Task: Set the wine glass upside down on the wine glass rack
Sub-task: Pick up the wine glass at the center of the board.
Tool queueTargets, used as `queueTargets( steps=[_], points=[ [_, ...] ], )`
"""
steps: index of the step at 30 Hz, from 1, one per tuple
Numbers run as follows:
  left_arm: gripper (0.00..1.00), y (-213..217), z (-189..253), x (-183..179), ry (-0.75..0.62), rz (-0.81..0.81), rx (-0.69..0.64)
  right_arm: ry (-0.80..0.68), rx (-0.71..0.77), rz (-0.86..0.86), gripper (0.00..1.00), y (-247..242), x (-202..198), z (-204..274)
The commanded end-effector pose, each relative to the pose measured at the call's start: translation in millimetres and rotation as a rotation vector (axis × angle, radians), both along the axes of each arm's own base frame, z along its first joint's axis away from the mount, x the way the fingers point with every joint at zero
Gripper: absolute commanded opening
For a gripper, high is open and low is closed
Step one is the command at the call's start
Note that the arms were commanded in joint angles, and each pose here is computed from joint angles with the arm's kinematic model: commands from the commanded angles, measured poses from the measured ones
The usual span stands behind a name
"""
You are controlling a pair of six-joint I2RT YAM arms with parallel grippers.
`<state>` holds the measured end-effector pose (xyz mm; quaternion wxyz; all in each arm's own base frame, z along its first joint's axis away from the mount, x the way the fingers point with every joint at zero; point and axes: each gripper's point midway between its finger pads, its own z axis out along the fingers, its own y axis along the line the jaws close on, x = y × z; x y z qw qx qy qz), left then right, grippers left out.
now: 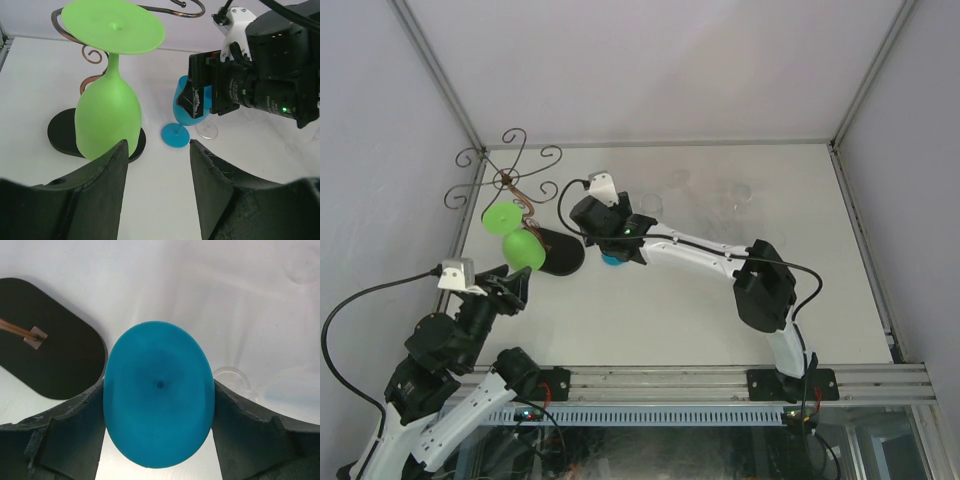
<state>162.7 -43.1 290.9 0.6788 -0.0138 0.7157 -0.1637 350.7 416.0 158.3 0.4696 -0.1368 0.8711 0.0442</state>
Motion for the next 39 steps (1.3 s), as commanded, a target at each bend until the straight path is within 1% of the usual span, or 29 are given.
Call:
queueTargets(
  steps=[1, 7, 13, 20, 26, 32, 39],
  points=[
    [0.56, 0.9, 7.2, -0.4, -0.038, 0.002, -0.03, -0.094, 0.082, 0.024, 0.71, -1.9, -14.5, 62.5],
    [0.57, 2.1, 9.6, -3.4, -0.053, -0.004, -0.045, -0.096, 0.105, 0.058, 0.71, -10.9, -47.1, 77.9],
    [0.58, 3.8, 14.2, -9.2, -0.041, -0.023, -0.019, -0.095, 0.146, 0.082, 0.72, -32.5, -80.7, 92.6],
    [0.59, 6.7, 27.1, -16.8, -0.034, -0.044, 0.003, -0.101, 0.182, 0.116, 0.72, -43.3, -112.8, 111.2],
    [0.59, -9.0, 32.3, -15.4, -0.003, -0.11, 0.025, -0.114, 0.236, 0.122, 0.72, -59.4, -126.7, 131.5],
    [0.58, -39.5, 30.8, -11.9, 0.052, -0.232, 0.057, -0.131, 0.272, 0.091, 0.72, -82.9, -131.9, 143.0],
    [0.57, -64.9, 34.0, -10.8, 0.058, -0.329, 0.022, -0.159, 0.326, 0.047, 0.72, -109.1, -132.0, 154.4]
  ],
)
